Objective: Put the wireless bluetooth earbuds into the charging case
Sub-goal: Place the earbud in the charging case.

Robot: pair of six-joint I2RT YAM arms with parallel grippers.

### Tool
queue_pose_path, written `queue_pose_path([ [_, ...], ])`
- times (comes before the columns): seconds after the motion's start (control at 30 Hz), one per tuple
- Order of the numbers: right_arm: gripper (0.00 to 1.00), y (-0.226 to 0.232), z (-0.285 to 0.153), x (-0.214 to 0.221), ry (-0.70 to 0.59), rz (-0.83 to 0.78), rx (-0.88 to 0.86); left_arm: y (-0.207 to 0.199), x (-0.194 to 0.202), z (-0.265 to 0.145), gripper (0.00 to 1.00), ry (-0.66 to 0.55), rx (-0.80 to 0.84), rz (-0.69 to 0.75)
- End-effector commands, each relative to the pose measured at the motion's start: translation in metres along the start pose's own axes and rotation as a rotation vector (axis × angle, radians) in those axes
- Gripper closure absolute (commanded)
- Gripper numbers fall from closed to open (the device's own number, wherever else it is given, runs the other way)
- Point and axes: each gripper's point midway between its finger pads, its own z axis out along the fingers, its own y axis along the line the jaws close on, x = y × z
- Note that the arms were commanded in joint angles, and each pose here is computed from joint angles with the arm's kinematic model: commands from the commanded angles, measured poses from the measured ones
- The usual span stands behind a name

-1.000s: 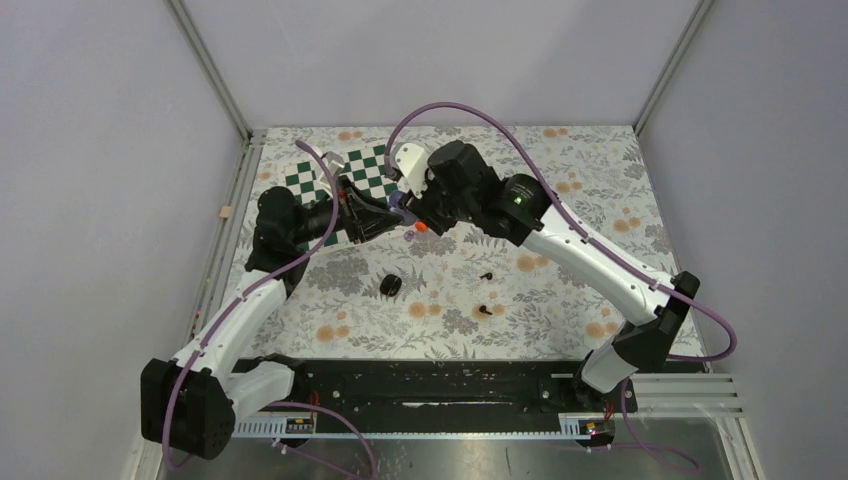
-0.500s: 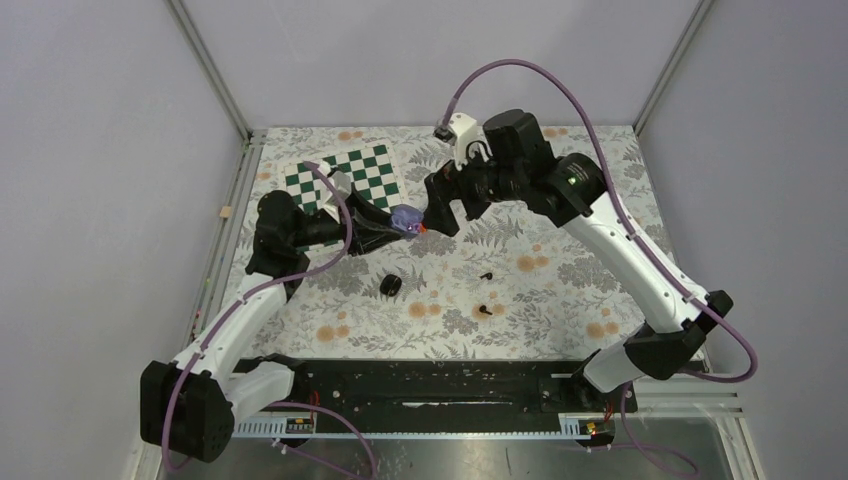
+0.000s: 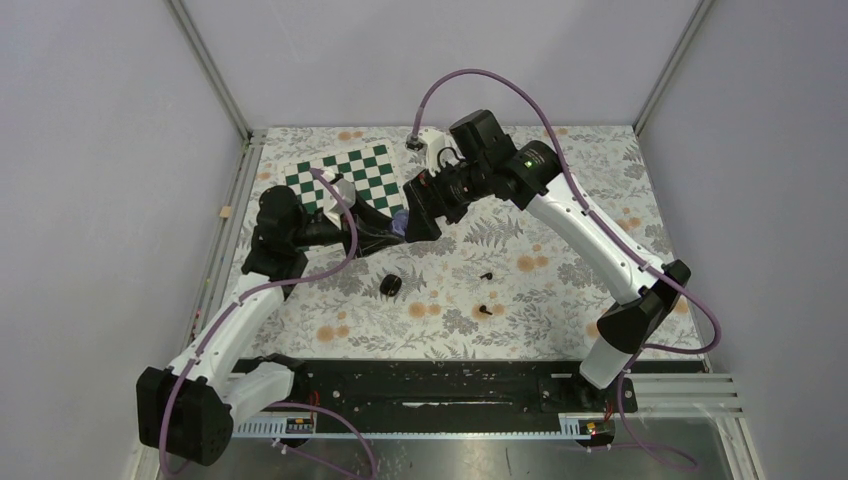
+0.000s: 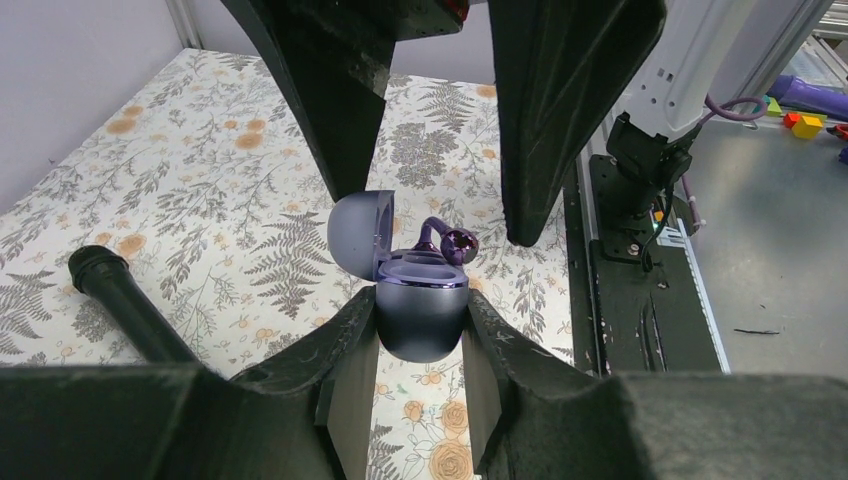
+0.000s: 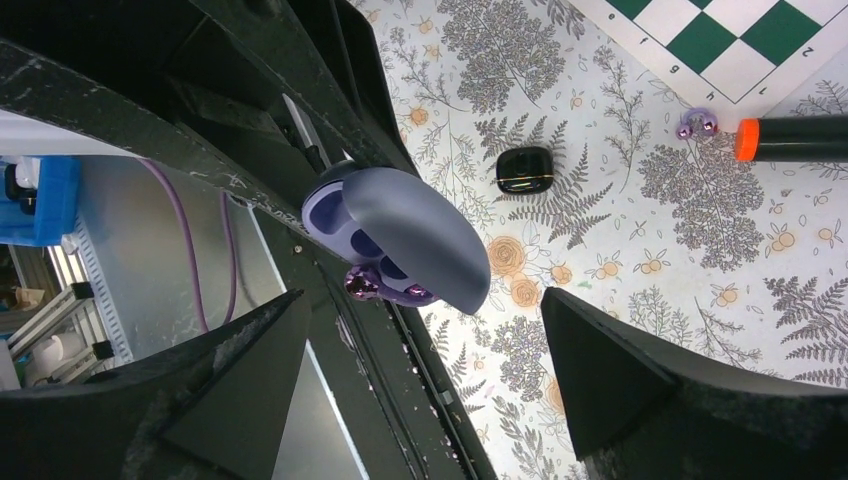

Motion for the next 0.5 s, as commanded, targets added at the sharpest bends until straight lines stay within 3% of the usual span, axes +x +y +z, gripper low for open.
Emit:
queue_pose_path([
  [0.0,0.08,0.009,-0.009,-0.005,-0.018,-0.006,-0.032,-0.012,-0.027,-0.001,1.00,-0.033,0.046,0.106],
  [0.3,0.17,-0.004,-0.004,-0.003,-0.011,0.057,-0.008,-0.015,-0.028,-0.001,1.00,-0.033,0.053,0.085],
  [0.47,0.14,-0.001,-0.004,-0.004,-0.013,0.052,-0.035,-0.013,-0.028,0.000,1.00,-0.033,0.048,0.066],
])
